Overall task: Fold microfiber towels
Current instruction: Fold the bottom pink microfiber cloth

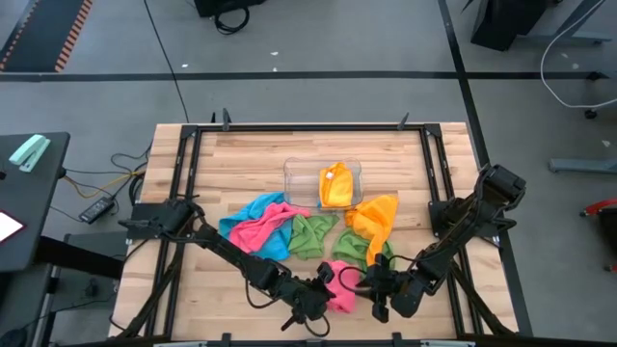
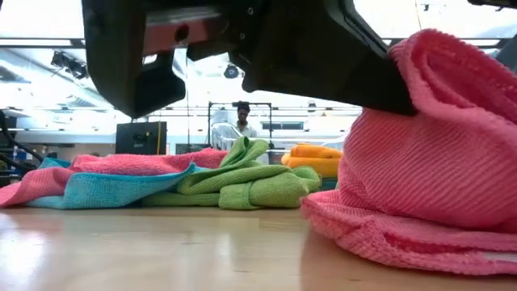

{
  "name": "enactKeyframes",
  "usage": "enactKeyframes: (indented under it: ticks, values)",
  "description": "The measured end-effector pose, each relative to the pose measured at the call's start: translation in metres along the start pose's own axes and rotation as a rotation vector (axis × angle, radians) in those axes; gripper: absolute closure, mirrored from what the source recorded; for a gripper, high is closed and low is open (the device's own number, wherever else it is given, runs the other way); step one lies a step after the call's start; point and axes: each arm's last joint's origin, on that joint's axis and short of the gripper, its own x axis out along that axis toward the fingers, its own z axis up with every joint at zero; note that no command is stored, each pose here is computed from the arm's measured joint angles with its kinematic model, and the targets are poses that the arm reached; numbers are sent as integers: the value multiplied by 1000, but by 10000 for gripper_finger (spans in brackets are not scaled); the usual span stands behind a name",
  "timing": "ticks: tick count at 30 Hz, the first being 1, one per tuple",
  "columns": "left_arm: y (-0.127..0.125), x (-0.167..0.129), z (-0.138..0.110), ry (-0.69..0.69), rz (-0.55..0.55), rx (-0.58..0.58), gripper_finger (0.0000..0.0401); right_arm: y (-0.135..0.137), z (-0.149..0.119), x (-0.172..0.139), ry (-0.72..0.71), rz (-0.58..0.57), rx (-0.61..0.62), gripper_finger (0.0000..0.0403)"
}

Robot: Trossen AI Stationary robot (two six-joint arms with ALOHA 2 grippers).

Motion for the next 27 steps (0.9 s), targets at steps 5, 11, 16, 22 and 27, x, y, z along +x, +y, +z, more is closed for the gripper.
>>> enactKeyframes:
  ticks: [5, 11, 16, 22, 27]
  values:
    - [0, 9, -9, 54, 70, -44, 387, 9, 5, -3, 12, 8, -26, 290]
    - [-20, 16, -10, 52, 117, 19, 392, 8, 2, -4, 31, -9, -17, 290]
    - [-38, 13, -6, 50, 85, 105, 369, 7, 2, -5, 36, -16, -10, 290]
    - [-43, 12, -7, 65, 70, 120, 328, 7, 2, -4, 34, -16, -11, 290]
    - [-42, 10, -6, 69, 66, 117, 283, 8, 3, -4, 6, -15, 1, 290]
